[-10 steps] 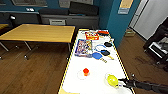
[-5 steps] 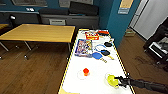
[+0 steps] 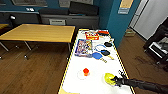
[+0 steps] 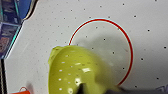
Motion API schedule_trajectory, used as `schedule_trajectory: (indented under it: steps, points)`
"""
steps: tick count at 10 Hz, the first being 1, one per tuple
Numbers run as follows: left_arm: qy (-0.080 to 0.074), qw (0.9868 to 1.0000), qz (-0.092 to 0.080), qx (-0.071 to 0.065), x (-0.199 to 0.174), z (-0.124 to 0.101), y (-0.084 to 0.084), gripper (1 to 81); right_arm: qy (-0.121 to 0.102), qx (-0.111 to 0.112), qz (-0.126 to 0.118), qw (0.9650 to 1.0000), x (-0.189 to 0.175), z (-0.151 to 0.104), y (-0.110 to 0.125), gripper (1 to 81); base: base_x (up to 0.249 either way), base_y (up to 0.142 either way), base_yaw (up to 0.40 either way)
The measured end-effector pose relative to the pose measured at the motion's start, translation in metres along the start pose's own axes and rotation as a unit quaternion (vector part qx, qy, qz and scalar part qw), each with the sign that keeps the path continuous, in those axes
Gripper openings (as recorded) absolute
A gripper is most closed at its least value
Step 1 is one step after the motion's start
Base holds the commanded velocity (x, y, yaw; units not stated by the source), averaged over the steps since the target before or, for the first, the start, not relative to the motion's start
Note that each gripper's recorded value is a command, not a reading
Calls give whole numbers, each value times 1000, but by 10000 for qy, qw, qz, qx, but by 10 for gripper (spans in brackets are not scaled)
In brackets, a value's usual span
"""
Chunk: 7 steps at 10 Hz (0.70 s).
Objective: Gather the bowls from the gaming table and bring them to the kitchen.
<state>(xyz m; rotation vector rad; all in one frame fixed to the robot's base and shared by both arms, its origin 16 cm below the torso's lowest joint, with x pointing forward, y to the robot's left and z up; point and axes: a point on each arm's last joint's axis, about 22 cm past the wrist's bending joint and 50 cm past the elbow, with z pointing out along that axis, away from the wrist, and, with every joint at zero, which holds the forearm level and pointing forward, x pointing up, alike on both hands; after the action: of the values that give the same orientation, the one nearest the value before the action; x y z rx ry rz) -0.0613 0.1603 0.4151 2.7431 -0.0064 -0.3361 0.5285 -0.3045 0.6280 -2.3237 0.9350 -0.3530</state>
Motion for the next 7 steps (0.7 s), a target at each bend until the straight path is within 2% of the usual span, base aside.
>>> schedule_trajectory:
  steps: [1, 2, 5, 6, 7]
  points:
    - [-16, 10000, -10, 15, -2, -1, -2, 811, -12, -50, 37, 10000, -5, 7, 6, 10, 0, 0, 0]
    - [-34, 10000, -11, 27, -3, -1, -5, 811, 33, 16, 72, 10000, -9, 10, 8, 10, 0, 0, 0]
    - [-33, 10000, -12, 24, -3, -1, -4, 811, 29, 29, 95, 9999, -9, 5, 12, 10, 0, 0, 0]
    - [-27, 10000, -9, 21, -2, -1, -4, 811, -22, -88, 102, 9999, -6, -9, 24, 10, 0, 0, 0]
    - [-35, 10000, -10, -3, -3, 0, 0, 811, 57, -187, 100, 9998, 12, -35, 38, 10, 0, 0, 0]
